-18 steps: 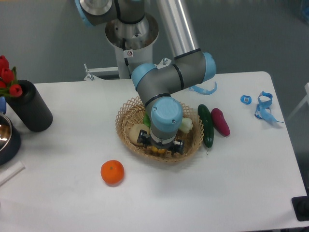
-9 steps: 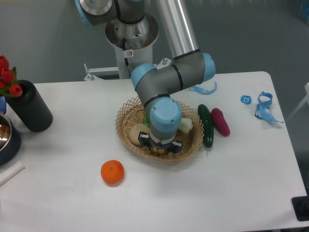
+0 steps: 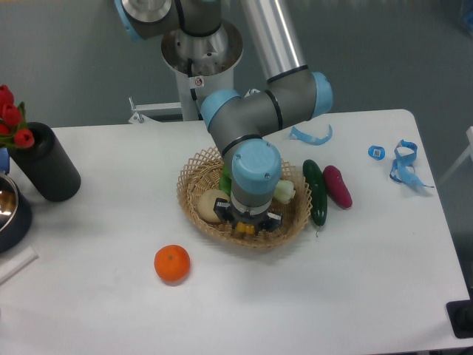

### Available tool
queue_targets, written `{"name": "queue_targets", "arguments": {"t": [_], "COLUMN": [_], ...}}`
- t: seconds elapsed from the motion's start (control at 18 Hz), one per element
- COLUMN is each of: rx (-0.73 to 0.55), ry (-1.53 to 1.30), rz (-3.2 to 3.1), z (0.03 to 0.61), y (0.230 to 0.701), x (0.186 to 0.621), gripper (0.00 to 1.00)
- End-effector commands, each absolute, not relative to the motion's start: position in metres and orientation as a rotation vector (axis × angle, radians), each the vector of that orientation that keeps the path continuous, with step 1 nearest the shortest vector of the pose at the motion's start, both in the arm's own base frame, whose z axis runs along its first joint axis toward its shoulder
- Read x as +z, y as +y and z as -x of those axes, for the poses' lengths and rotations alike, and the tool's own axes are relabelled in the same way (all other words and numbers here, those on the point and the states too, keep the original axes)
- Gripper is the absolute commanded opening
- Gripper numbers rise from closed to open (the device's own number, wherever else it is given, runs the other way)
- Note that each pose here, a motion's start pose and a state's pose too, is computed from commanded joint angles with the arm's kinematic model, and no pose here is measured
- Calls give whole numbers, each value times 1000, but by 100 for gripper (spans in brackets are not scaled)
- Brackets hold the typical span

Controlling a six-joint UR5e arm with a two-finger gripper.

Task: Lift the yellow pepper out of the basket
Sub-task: 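Lift the yellow pepper out of the basket and carry it away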

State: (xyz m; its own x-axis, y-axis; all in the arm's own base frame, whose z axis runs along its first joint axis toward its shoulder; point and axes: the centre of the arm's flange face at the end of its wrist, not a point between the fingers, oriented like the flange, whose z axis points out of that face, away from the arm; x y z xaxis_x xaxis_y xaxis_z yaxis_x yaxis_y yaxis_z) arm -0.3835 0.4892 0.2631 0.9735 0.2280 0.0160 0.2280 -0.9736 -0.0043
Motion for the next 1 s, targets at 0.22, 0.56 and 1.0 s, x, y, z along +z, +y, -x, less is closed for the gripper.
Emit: {"name": "queue_targets", "arguments": {"t": [0.22, 0.56, 1.0], "rx": [54, 144, 217], "ry": [-403, -380, -149], "rz": [3058, 3024, 3037], "z": [426, 472, 536], "y": [474, 467, 448], "x": [294, 318, 326], "gripper": [27, 28, 28]}}
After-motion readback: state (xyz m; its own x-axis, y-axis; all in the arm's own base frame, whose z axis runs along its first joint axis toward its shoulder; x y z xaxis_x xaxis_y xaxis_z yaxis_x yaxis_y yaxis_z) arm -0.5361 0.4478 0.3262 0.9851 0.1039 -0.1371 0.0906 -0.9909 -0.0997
